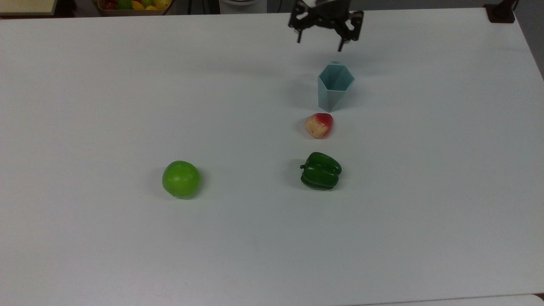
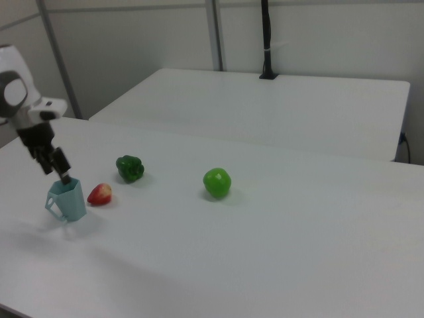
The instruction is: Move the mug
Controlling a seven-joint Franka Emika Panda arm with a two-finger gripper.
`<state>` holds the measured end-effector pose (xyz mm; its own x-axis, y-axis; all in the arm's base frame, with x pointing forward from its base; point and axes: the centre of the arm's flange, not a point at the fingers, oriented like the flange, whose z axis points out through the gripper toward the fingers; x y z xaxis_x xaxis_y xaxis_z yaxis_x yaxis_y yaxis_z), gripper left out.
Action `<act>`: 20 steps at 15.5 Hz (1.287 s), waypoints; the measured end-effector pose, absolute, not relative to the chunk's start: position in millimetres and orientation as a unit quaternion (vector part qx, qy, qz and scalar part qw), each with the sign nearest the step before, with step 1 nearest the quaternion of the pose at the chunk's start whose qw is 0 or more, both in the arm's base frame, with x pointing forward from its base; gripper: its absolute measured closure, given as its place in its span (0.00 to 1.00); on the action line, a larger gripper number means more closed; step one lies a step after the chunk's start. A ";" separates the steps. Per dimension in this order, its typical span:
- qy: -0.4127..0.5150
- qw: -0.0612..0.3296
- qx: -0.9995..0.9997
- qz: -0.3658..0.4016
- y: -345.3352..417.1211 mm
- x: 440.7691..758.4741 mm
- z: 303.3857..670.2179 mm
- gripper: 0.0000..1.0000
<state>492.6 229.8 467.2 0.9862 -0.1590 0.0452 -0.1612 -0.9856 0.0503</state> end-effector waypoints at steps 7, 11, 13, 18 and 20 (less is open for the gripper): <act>-0.101 0.031 0.994 0.020 64.6 541.3 572.0 0.00; -0.100 0.031 0.994 0.021 8.9 545.2 584.6 0.00; -0.094 0.033 0.995 0.004 -15.5 541.3 589.4 0.00; -0.089 0.015 0.996 0.025 -83.7 534.2 629.5 0.00; -0.083 0.015 0.996 0.027 -92.7 533.1 631.7 0.00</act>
